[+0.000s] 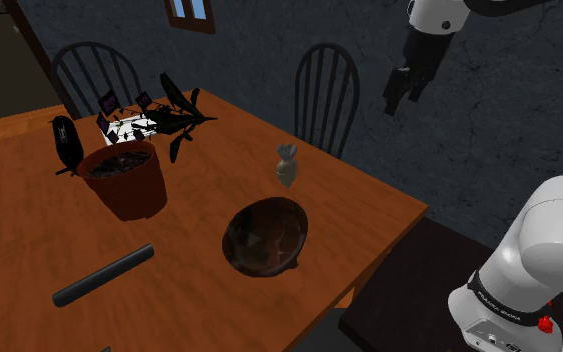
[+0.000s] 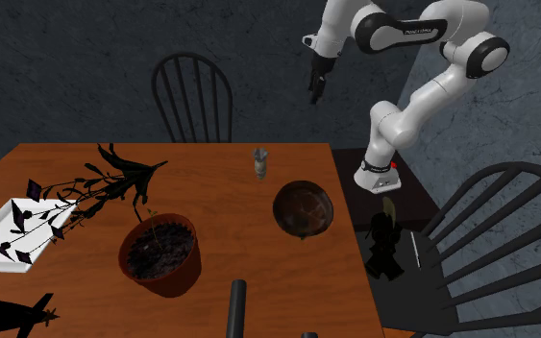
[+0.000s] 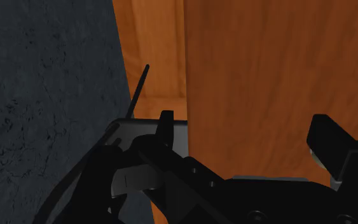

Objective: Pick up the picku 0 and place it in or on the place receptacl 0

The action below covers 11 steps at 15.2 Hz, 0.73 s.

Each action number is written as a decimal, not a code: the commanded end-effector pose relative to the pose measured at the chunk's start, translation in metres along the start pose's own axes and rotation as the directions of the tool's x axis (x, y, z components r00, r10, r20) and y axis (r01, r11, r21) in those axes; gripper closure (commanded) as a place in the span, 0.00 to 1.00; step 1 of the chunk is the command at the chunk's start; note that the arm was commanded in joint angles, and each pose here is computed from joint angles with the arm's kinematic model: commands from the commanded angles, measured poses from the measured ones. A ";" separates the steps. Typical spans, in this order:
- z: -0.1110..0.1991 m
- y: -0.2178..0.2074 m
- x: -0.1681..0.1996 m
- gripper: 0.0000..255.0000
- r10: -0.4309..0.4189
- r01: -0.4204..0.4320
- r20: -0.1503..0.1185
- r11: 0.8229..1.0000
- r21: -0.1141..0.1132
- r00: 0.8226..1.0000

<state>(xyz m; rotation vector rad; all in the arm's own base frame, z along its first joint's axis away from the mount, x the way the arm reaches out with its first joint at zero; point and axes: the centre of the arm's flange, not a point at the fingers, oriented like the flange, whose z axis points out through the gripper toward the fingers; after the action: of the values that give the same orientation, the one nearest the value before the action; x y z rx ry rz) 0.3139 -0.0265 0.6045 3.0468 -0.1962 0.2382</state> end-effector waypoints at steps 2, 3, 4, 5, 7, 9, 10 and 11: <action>0.004 -0.009 0.009 0.00 -0.013 0.013 -0.001 1.000 -0.004 1.000; 0.008 -0.018 0.018 0.00 -0.026 0.025 -0.002 1.000 -0.008 1.000; 0.013 -0.028 0.027 0.00 -0.038 0.038 -0.003 0.999 -0.012 0.999; 0.017 -0.037 0.035 0.00 -0.051 0.051 -0.005 0.999 -0.017 0.999; 0.026 -0.056 0.052 0.00 -0.077 0.076 -0.007 0.997 -0.025 0.997; 0.034 -0.076 0.069 0.00 -0.102 0.102 -0.008 0.994 -0.033 0.995; 0.039 -0.085 0.077 0.00 -0.115 0.114 -0.009 0.993 -0.038 0.993; 0.043 -0.095 0.085 0.00 -0.127 0.127 -0.010 0.991 -0.042 0.992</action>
<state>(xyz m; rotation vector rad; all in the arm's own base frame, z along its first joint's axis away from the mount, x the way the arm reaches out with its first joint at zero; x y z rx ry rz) 0.4085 0.0409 0.5718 3.0057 -0.0263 0.2386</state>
